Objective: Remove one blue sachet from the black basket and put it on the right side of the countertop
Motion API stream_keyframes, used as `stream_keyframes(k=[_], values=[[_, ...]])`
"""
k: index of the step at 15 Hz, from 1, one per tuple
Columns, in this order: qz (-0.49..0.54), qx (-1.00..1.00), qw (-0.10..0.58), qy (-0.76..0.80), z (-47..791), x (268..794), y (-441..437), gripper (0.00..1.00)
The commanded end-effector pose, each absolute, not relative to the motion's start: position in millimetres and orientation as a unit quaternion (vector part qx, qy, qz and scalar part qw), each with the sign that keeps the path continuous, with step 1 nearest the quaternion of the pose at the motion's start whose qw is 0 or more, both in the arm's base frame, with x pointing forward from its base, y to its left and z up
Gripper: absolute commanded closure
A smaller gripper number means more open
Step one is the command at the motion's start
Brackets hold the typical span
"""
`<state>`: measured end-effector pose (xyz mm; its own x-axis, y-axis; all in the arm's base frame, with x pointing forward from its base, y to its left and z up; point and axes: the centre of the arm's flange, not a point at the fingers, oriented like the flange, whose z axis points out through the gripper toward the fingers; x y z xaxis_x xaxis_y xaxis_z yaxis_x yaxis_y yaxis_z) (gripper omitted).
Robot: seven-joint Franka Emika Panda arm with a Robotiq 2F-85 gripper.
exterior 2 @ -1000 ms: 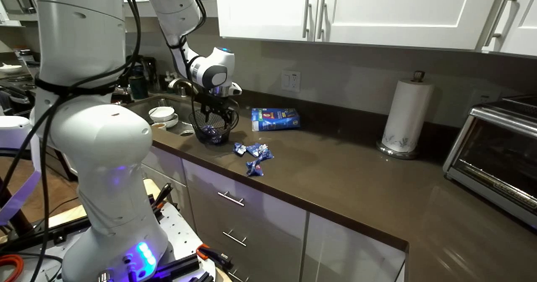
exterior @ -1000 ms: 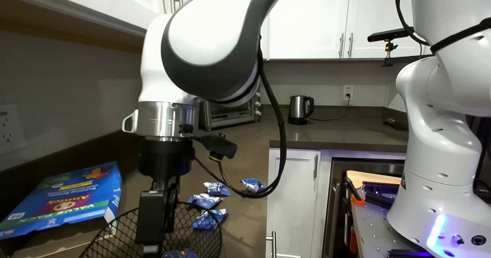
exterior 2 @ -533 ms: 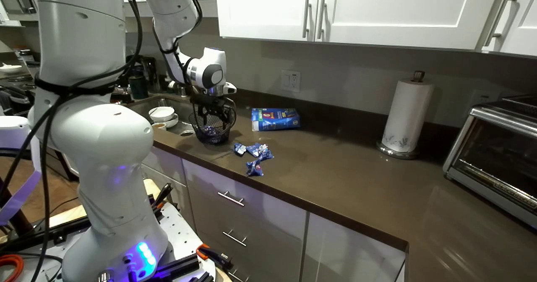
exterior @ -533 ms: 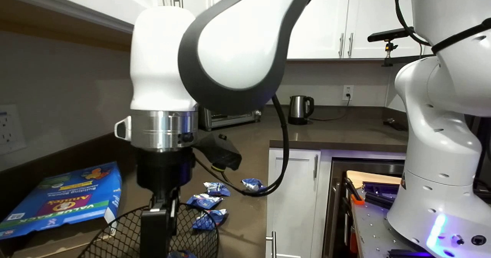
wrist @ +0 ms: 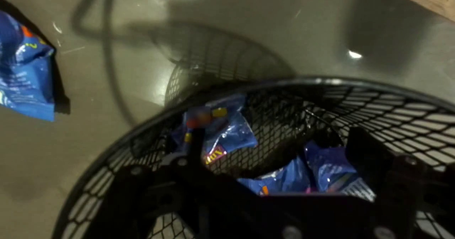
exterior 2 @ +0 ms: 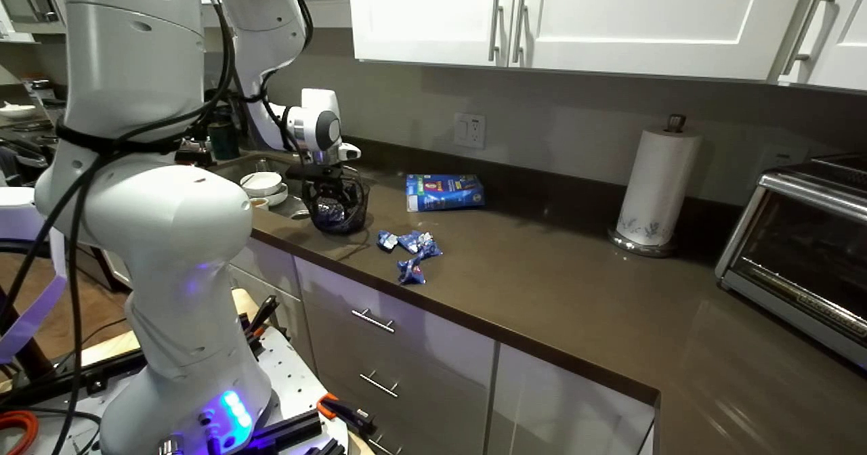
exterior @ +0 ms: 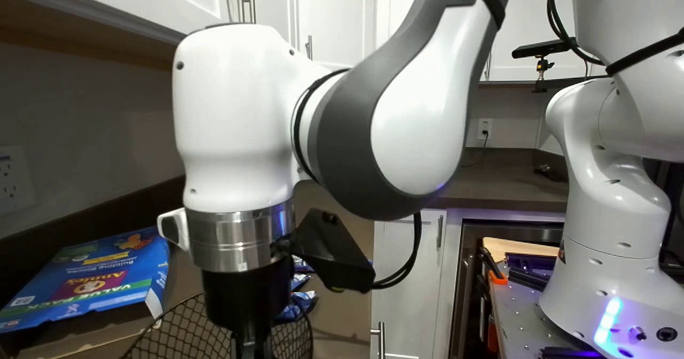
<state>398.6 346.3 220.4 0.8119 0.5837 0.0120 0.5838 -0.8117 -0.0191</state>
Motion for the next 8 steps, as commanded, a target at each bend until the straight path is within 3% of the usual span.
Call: stream_keyframes(k=[1,8], values=[[-0.008,-0.952,-0.018,-0.306,205.0,393.4,354.1,0.00],[-0.026,-0.952,-0.042,-0.301,211.4,404.7,352.5,0.00]])
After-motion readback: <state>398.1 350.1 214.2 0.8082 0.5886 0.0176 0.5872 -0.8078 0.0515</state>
